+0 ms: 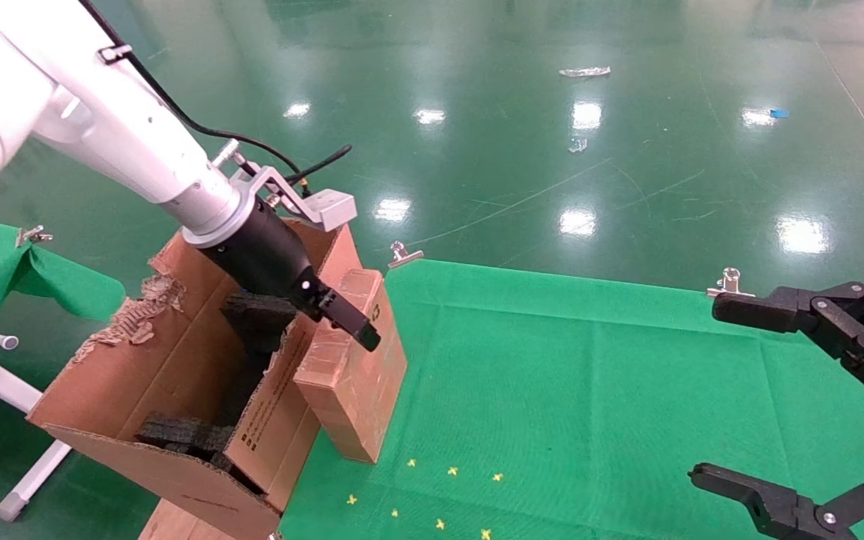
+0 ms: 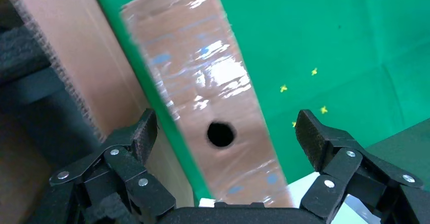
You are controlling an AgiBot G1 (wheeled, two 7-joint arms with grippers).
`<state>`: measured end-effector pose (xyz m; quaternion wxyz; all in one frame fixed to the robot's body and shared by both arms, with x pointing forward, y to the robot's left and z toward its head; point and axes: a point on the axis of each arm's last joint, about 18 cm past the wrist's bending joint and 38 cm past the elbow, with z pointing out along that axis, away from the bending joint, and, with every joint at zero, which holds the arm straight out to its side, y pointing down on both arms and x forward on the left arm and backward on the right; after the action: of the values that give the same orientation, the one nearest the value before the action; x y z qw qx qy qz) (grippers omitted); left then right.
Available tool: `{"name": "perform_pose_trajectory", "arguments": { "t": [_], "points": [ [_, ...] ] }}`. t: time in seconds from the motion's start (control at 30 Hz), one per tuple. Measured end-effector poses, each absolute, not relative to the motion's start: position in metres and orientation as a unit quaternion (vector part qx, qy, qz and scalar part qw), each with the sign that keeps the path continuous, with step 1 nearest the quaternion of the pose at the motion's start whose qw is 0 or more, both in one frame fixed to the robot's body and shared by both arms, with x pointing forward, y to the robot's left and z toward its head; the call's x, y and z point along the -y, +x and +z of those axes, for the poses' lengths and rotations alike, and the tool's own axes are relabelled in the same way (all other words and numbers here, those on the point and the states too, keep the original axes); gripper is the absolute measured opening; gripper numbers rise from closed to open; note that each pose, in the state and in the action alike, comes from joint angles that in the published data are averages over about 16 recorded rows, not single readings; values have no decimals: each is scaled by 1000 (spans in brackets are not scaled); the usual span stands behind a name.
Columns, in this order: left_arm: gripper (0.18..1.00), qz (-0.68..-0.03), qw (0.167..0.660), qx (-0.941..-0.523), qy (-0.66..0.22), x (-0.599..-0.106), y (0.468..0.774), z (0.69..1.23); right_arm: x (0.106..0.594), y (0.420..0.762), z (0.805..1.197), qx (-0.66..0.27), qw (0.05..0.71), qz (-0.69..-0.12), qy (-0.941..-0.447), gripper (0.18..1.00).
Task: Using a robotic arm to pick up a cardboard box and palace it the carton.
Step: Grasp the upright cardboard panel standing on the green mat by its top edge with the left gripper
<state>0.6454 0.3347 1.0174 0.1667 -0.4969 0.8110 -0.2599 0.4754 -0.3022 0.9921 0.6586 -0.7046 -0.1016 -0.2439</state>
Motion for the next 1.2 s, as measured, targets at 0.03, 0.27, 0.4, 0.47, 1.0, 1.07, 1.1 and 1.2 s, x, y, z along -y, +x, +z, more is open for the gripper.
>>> {"name": "perform_pose_trajectory", "arguments": {
  "t": [0.03,0.27,0.4,0.47,1.0,1.07,1.1,1.2],
  "points": [
    [1001,-259,166,-812,-496,-334,646,1015,302,475,992,102,659,-244,-705,1000],
    [1001,-254,168,-816,-492,-332,652,1003,302,475,992,102,659,-244,-705,1000],
    [995,-251,173,-817,-490,-333,655,999,302,475,992,102,659,-244,-705,999],
    [991,-248,176,-817,-490,-333,655,998,302,475,992,102,659,-244,-705,997],
    [816,-217,191,-830,-477,-328,646,1002,302,475,992,102,659,-244,-705,888],
    [787,-215,191,-832,-475,-327,643,1003,302,475,992,102,659,-244,-705,853],
    [762,-214,192,-833,-474,-326,642,1003,302,475,992,102,659,-244,-705,836],
    [687,-210,193,-835,-471,-324,637,1004,302,475,992,102,659,-244,-705,785]
  ]
}}
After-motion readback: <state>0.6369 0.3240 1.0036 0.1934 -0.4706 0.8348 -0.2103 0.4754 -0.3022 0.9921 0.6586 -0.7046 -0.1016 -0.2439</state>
